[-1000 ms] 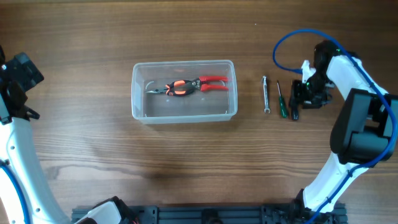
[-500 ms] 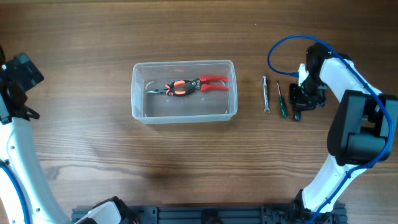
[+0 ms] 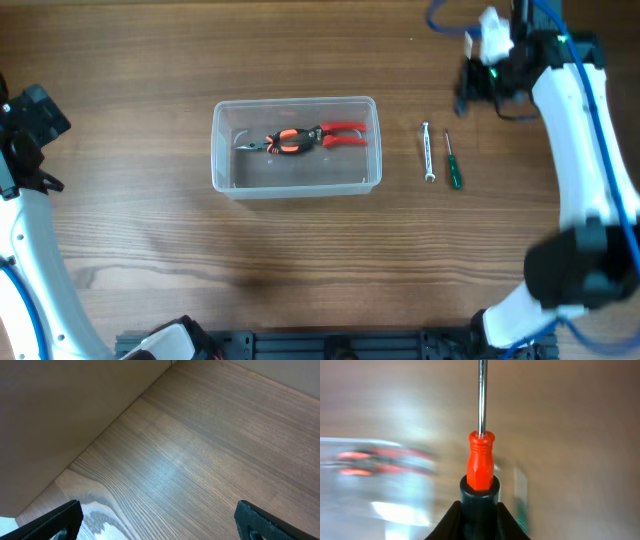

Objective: Pack container
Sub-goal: 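Place the red screwdriver into the container and release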

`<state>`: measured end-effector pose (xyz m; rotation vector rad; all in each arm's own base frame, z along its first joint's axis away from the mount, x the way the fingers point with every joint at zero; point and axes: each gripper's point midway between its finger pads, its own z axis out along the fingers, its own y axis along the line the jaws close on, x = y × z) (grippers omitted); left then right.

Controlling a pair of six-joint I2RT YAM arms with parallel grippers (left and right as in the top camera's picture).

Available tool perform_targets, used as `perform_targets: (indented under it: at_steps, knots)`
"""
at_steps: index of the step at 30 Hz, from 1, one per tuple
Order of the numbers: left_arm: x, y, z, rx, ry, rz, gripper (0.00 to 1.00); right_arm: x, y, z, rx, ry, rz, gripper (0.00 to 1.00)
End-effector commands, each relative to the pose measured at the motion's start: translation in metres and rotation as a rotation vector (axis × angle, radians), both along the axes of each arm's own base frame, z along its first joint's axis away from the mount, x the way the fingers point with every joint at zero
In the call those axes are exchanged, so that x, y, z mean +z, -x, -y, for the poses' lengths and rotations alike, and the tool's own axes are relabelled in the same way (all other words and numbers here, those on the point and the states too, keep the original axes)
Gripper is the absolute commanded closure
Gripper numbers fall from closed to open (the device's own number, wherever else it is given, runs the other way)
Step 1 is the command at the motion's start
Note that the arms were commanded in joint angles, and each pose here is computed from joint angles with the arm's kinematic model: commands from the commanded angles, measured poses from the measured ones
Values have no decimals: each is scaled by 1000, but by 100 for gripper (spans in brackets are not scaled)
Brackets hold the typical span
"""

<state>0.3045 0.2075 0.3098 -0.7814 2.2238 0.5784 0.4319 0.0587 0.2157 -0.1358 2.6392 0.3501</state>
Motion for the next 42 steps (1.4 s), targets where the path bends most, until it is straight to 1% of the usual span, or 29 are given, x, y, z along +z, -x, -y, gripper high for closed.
perform_targets:
  at_steps: [1,3,5,7,9,12,15,16,20,22,25,29,33,34,35,36,37,38,39,40,42]
  knots:
    - [-2,1,-3,21,3,-1,0,74,35,-123,468,-81,257,96]
    - [-2,1,-3,21,3,-1,0,73,59,-173,711,-36,320,96]
    - [-2,1,-3,21,3,-1,0,47,96,-233,1031,28,353,96]
    - [-2,1,-3,21,3,-1,0,26,110,-254,1164,63,349,96]
    - [-2,1,-3,21,3,-1,0,-5,116,-270,1259,119,313,96]
    - [-2,1,-3,21,3,-1,0,-67,112,-282,1438,217,262,96]
    - [-2,1,-3,21,3,-1,0,-113,110,-284,1582,250,225,96]
    - [-2,1,-3,21,3,-1,0,-122,110,-284,1601,251,213,96]
    - [-2,1,-3,21,3,-1,0,-150,110,-285,1621,241,165,96]
    - [-2,1,-3,21,3,-1,0,-154,115,-290,1665,200,182,96]
    - [-2,1,-3,21,2,-1,0,-154,117,-307,1679,118,234,96]
    - [-2,1,-3,21,3,-1,0,-172,112,-303,1675,158,199,96]
    - [-2,1,-3,21,3,-1,0,-175,111,-306,1677,158,209,96]
    - [-2,1,-3,21,3,-1,0,-175,110,-308,1673,159,217,94]
    - [-2,1,-3,21,3,-1,0,-174,107,-309,1647,161,218,76]
    - [-2,1,-3,21,3,-1,0,-174,101,-312,1596,164,216,61]
    - [-2,1,-3,21,3,-1,0,-173,94,-314,1537,170,214,57]
    - [-2,1,-3,21,3,-1,0,-172,87,-315,1474,183,209,53]
    - [-2,1,-3,21,3,-1,0,-170,77,-314,1402,206,203,51]
    - [-2,1,-3,21,3,-1,0,-162,60,-311,1273,257,191,51]
    - [-2,1,-3,21,3,-1,0,-143,37,-300,1088,328,185,57]
